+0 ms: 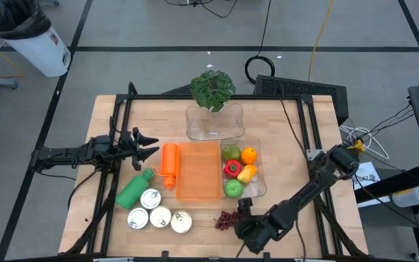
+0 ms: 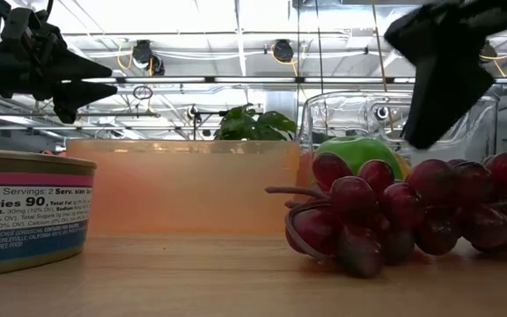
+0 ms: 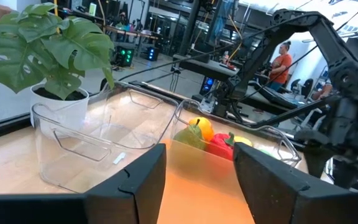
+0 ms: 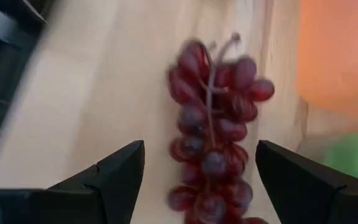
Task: Pick & Place Food Item
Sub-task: Put the red grapes into the bottom transparent bin
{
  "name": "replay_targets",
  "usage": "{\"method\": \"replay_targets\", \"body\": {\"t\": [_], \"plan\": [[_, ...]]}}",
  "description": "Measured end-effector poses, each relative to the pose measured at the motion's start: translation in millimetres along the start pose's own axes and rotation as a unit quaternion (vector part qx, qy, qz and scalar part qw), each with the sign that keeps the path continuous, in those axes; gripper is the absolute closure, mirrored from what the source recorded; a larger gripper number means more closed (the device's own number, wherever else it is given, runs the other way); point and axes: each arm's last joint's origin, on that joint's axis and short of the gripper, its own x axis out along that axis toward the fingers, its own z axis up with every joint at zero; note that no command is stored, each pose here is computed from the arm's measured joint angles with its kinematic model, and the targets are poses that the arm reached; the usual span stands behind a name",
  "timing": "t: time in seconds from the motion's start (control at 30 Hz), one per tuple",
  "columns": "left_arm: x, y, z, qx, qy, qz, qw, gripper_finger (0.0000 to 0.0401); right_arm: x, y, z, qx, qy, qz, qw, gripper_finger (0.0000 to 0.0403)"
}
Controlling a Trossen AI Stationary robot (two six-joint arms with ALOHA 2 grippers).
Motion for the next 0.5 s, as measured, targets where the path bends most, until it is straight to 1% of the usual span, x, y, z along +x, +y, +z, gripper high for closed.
{"method": "replay_targets", "body": {"t": [0.27, 0.4, 0.5], "plan": [[0, 0, 0, 0.0, 0.0, 0.0, 1.0, 0.0221, 27, 1, -9, -0.016, 0.036, -0.014, 0.999, 0.0115], [0, 0, 0, 0.0, 0.0, 0.0, 1.0, 0.0228, 27, 1, -10, -0.004, 0.041, -0.002, 0.999, 0.0118], [0, 0, 0, 0.0, 0.0, 0.0, 1.0, 0.0232, 26, 2, -10, 0.007, 0.043, 0.006, 0.999, 0.0131]]}}
